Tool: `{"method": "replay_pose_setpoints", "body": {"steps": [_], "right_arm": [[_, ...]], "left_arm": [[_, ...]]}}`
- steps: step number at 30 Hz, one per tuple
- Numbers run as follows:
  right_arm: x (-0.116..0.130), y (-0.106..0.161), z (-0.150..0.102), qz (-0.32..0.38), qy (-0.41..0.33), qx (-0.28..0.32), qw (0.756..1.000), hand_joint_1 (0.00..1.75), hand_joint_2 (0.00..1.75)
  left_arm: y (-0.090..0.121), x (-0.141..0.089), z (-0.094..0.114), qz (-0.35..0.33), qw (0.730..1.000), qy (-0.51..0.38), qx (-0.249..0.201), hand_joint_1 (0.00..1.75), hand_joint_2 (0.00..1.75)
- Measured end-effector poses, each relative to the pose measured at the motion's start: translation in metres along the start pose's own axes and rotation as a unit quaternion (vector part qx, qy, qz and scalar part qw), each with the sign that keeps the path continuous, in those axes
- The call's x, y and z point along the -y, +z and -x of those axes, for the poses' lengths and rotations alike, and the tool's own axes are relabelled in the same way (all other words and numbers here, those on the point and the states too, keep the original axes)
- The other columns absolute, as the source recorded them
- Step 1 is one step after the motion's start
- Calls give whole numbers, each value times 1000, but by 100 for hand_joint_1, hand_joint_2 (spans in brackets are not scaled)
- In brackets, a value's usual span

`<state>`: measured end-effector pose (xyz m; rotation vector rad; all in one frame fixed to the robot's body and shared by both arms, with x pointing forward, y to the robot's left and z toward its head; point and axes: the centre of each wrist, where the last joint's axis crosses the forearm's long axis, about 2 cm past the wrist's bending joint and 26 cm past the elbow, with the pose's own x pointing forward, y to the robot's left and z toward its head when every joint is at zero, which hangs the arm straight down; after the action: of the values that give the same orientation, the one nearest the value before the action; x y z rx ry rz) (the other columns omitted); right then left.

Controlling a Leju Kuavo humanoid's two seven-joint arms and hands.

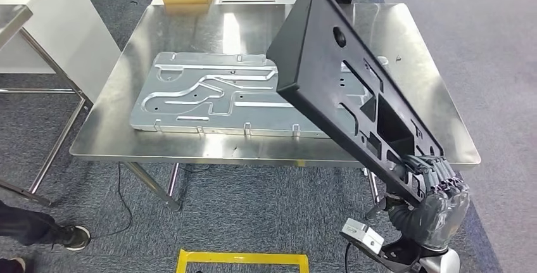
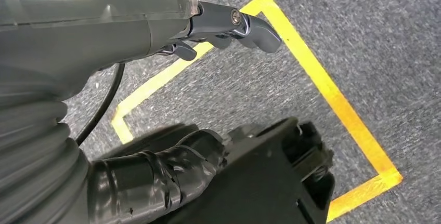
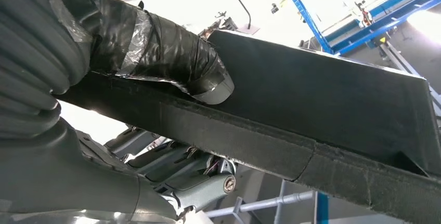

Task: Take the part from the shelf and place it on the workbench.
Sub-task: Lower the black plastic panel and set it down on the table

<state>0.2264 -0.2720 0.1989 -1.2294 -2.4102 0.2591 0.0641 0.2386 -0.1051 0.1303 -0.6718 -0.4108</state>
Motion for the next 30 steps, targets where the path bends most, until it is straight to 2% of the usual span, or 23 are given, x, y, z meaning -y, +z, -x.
{"method": "replay_pose_setpoints", "body": {"steps": [17, 30], "right_arm": [[-9, -5, 1, -9, -9, 8, 1000, 175, 175], [-23, -13, -13, -15, -38, 17, 999, 175, 175]], "left_arm": [[-1, -1, -2, 3, 1000, -7, 3, 0, 175], [-2, -1, -4, 6, 1000, -9, 4, 0, 175]]}}
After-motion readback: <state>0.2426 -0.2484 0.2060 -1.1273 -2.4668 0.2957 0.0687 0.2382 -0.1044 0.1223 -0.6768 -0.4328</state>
